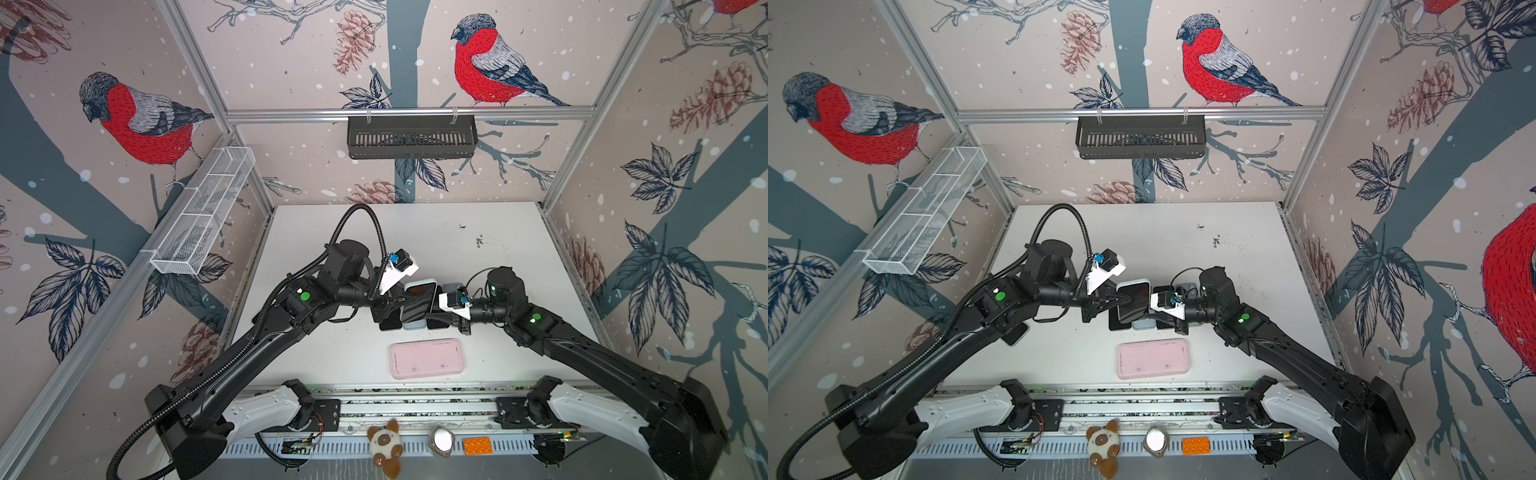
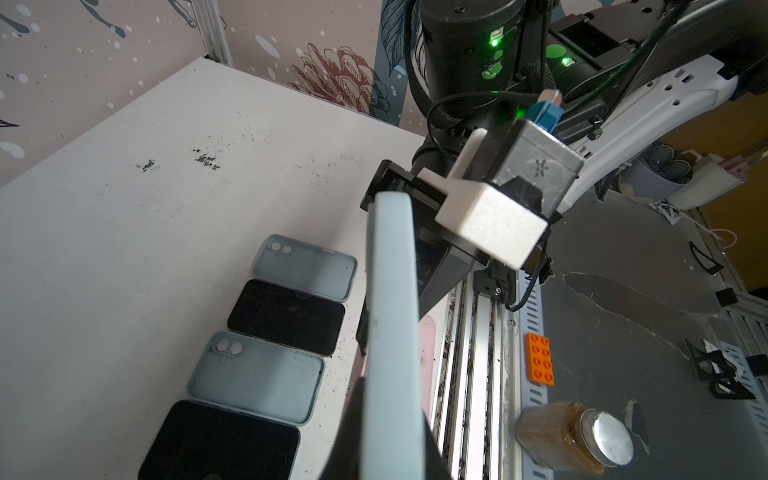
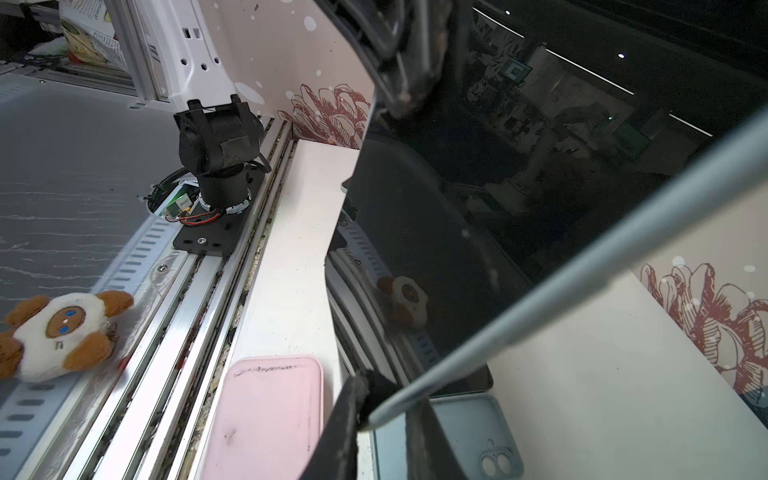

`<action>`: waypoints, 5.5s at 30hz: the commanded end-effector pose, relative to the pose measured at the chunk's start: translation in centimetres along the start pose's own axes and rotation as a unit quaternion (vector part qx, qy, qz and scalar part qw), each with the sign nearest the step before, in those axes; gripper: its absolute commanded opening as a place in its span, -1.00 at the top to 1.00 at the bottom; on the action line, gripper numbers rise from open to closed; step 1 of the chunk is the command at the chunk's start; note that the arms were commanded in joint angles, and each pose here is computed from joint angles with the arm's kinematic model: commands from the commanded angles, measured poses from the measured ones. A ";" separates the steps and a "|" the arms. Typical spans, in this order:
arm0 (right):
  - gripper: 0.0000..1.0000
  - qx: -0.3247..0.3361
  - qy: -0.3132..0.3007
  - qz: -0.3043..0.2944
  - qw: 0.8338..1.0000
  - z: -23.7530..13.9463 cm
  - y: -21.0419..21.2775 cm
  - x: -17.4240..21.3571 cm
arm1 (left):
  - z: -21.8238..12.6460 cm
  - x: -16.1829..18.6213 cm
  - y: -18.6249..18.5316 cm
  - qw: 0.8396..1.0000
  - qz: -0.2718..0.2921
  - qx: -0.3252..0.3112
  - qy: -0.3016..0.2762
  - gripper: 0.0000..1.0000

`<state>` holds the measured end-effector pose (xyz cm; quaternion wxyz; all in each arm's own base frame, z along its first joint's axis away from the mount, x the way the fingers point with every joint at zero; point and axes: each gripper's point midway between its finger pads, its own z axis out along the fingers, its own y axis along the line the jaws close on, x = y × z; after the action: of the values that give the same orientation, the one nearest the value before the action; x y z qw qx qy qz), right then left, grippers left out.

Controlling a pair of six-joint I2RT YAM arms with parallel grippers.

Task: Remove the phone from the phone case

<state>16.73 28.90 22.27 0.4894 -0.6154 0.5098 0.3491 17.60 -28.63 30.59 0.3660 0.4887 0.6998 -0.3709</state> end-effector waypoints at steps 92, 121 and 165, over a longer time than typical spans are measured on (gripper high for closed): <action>0.65 -0.054 -0.144 0.007 0.988 2.7 -1.0 -5.6 | -6.1 -6.2 0.5 0.948 -0.037 0.075 -0.306 1.00; 1.00 0.027 -0.162 -0.092 0.982 1.8 -2.9 -5.7 | -1.6 -4.8 2.2 0.945 -0.117 0.092 -0.290 1.00; -0.02 0.060 -0.323 0.494 0.805 -2.9 -2.2 -6.9 | -8.2 -4.9 5.9 0.655 -0.445 0.061 -0.608 1.00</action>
<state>17.57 27.99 28.11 0.4136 -0.0943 0.6093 0.6699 24.21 -23.60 34.75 0.4572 -0.1914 0.4947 -0.7138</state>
